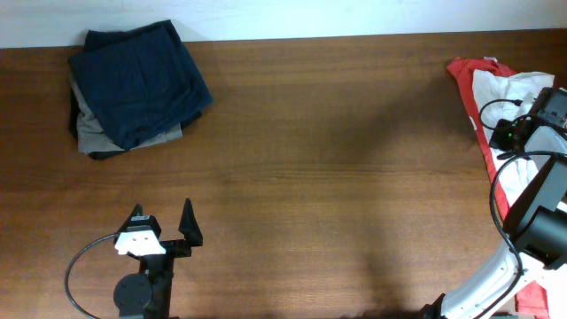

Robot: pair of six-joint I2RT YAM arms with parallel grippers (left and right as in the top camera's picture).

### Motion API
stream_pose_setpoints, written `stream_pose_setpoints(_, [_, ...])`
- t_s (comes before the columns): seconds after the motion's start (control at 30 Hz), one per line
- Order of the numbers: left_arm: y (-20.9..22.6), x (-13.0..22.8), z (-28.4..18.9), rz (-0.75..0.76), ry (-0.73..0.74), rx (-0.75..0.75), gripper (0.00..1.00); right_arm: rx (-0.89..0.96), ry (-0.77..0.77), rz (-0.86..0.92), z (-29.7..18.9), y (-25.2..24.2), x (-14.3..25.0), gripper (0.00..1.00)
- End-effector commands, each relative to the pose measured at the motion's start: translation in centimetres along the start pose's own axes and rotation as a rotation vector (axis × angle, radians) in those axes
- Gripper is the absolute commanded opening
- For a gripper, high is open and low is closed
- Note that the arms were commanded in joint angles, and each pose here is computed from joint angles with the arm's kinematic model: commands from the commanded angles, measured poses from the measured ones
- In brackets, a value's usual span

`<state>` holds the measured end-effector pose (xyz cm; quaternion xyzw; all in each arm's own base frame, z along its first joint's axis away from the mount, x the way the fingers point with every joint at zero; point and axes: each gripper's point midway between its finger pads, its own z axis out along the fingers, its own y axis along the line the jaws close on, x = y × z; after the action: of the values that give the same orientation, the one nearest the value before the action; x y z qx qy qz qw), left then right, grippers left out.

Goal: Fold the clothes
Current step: 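Grasp the white shirt with the right gripper and drag it left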

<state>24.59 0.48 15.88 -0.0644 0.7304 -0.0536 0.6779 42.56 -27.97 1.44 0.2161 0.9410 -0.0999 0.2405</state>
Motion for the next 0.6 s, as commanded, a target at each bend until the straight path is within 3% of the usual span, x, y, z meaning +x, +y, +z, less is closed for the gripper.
stream_pose_setpoints(0.0, [0.0,0.2,0.0,0.017,0.003,0.004,0.99,0.019,0.01,0.033,0.2,-0.8,0.1,0.2])
stream_pose_setpoints(0.07, [0.0,0.2,0.0,0.017,0.003,0.004,0.99,0.014,0.016,0.096,-0.3,-0.8,-0.5,0.04])
stream_pose_setpoints(0.2, [0.0,0.2,0.0,0.017,0.003,0.003,0.99,-0.121,0.009,0.099,-4.7,0.9,-4.5,0.04])
stream_pose_setpoints(0.3, [0.0,0.2,0.0,0.016,0.003,0.004,0.99,-0.317,-0.1,0.152,-11.7,4.0,-9.3,0.04])
stream_pose_setpoints(0.37, [0.0,0.2,0.0,0.016,0.003,0.004,0.99,-0.41,-0.195,0.092,-17.7,7.3,-11.4,0.04])
stream_pose_setpoints(0.47, [0.0,0.2,0.0,0.016,0.003,0.004,0.99,-0.483,-0.27,-0.023,-25.2,13.0,-11.4,0.04])
stream_pose_setpoints(0.57, [-0.1,0.2,0.0,0.016,0.002,0.005,0.99,-0.61,-0.294,-0.168,-31.7,20.4,-9.0,0.04])
